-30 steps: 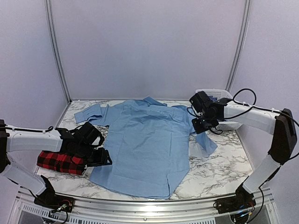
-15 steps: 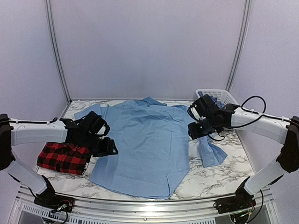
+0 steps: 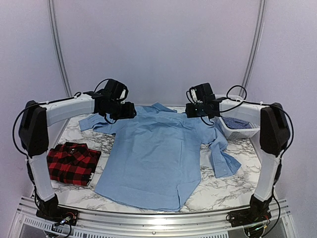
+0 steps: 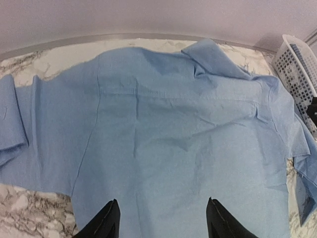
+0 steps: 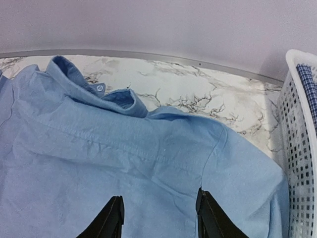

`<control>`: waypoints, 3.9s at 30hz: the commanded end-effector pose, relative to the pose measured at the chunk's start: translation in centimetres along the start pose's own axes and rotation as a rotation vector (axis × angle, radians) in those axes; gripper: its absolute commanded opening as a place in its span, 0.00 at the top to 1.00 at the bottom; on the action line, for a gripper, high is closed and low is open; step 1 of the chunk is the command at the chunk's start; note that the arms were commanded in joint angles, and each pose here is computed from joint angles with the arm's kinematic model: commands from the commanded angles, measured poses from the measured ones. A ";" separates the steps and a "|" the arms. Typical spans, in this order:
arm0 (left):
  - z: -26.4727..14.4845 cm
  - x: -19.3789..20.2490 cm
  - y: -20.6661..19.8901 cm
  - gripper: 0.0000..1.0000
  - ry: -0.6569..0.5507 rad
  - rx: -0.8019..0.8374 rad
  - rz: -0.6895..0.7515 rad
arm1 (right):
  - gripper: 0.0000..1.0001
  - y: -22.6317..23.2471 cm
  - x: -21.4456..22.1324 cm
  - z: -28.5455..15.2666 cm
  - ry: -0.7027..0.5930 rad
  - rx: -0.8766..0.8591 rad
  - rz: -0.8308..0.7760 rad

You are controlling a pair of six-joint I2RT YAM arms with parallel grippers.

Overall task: Fold and stack the long sleeve shirts
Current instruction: Adjust the flattened shirt at the center of the board.

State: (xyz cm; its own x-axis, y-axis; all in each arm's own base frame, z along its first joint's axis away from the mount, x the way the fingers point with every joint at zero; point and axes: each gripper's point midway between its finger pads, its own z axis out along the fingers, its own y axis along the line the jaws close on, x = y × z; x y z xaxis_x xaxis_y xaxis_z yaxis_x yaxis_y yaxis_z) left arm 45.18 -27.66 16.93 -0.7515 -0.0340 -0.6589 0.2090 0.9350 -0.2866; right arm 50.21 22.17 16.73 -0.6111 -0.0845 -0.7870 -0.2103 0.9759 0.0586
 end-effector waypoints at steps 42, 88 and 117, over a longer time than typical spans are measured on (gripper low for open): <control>19.4 -7.9 4.3 0.23 -0.132 0.173 0.207 | 0.50 -5.3 0.4 12.2 0.073 -0.148 -0.099; 9.4 -13.2 1.7 0.28 -0.228 0.094 0.100 | 0.30 -2.8 -4.2 9.1 -0.051 -0.095 -0.002; 0.9 15.8 -10.4 0.30 0.326 0.287 0.069 | 0.87 -3.0 -0.1 20.1 0.033 -0.233 0.136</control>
State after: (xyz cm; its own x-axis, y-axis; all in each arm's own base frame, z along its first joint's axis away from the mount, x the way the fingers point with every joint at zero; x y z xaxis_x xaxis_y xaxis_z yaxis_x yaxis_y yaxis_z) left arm 34.24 -37.86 8.65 -0.8606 0.1830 -0.4754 0.4088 0.8049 -0.4302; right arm 65.15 24.20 5.39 -0.6676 0.0090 -0.7444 -0.3328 0.8908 0.3092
